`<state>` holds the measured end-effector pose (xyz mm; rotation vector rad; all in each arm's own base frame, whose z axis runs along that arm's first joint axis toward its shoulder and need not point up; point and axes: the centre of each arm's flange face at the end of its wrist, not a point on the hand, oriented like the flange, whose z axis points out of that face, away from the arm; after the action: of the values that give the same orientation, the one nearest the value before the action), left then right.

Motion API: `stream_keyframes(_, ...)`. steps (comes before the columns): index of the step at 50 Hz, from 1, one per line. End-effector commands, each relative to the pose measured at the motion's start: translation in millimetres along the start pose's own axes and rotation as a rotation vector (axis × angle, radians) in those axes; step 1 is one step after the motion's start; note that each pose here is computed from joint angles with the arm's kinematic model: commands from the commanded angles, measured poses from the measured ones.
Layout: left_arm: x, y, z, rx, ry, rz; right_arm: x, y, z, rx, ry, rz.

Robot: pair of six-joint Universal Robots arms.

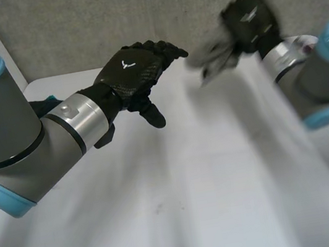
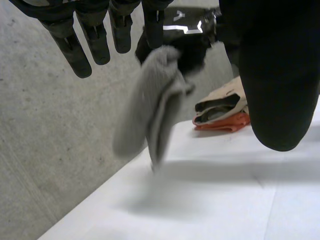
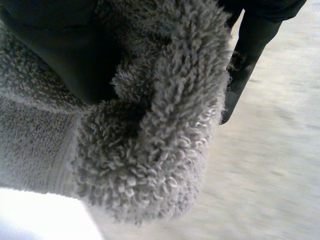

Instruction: Fold the laundry.

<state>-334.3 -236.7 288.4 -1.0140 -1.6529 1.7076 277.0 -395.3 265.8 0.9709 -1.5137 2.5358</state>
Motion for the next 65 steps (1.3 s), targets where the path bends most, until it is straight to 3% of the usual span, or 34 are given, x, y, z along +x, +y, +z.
stream_keyframes(1, 4.1, -2.2, 0.1, 0.011, 0.011, -0.012, 132.4, 43.6, 15.9, 0.013, 0.22, 0.01)
stream_keyframes(7, 11.0, -0.9, -0.6, 0.006, 0.029, -0.016, 202.8, 150.6, -4.4, -0.023, 0.246, 0.049)
stream_keyframes(14, 20.5, -1.4, -0.7, 0.008, 0.053, -0.014, 194.8, 263.1, -52.1, -0.141, 0.143, 0.118)
stream_keyframes(22, 21.0, -0.7, 0.9, 0.015, 0.052, -0.012, 190.1, 296.5, -79.9, -0.194, 0.151, 0.129)
stream_keyframes(31, 26.8, -6.1, 1.1, 0.039, 0.064, -0.001, 223.5, 222.6, -74.9, -0.204, 0.242, 0.086)
stream_keyframes(38, 30.7, -15.2, -3.0, 0.062, 0.071, 0.007, 251.0, 158.6, -81.0, -0.326, 0.298, 0.114)
stream_keyframes(42, 28.6, -26.7, -7.2, 0.092, 0.062, 0.02, 259.9, 126.7, -81.4, -0.423, 0.336, 0.019)
stream_keyframes(43, 28.5, -29.0, -7.7, 0.099, 0.061, 0.023, 264.8, 109.4, -78.9, -0.428, 0.357, -0.064)
stream_keyframes(45, 24.0, -37.1, -9.7, 0.122, 0.045, 0.033, 258.1, 87.4, -69.2, -0.392, 0.353, -0.136)
stream_keyframes(47, 18.8, -44.9, -11.4, 0.149, 0.025, 0.047, 221.3, 47.3, -43.1, -0.27, 0.296, -0.17)
stream_keyframes(50, -9.1, -61.9, -13.6, 0.213, -0.085, 0.081, 158.1, 2.6, -19.9, -0.082, 0.189, -0.164)
stream_keyframes(55, -126.3, -37.9, -22.0, 0.15, -0.477, 0.109, 75.5, -27.3, -28.2, 0.093, 0.02, -0.165)
stream_keyframes(59, -190.0, 15.7, -27.6, -0.008, -0.609, 0.174, 23.5, -16.6, -55.0, 0.093, -0.113, -0.159)
stream_keyframes(65, -251.5, 106.6, -33.4, -0.246, -0.672, 0.309, -18.2, 6.0, -87.2, -0.008, -0.217, -0.146)
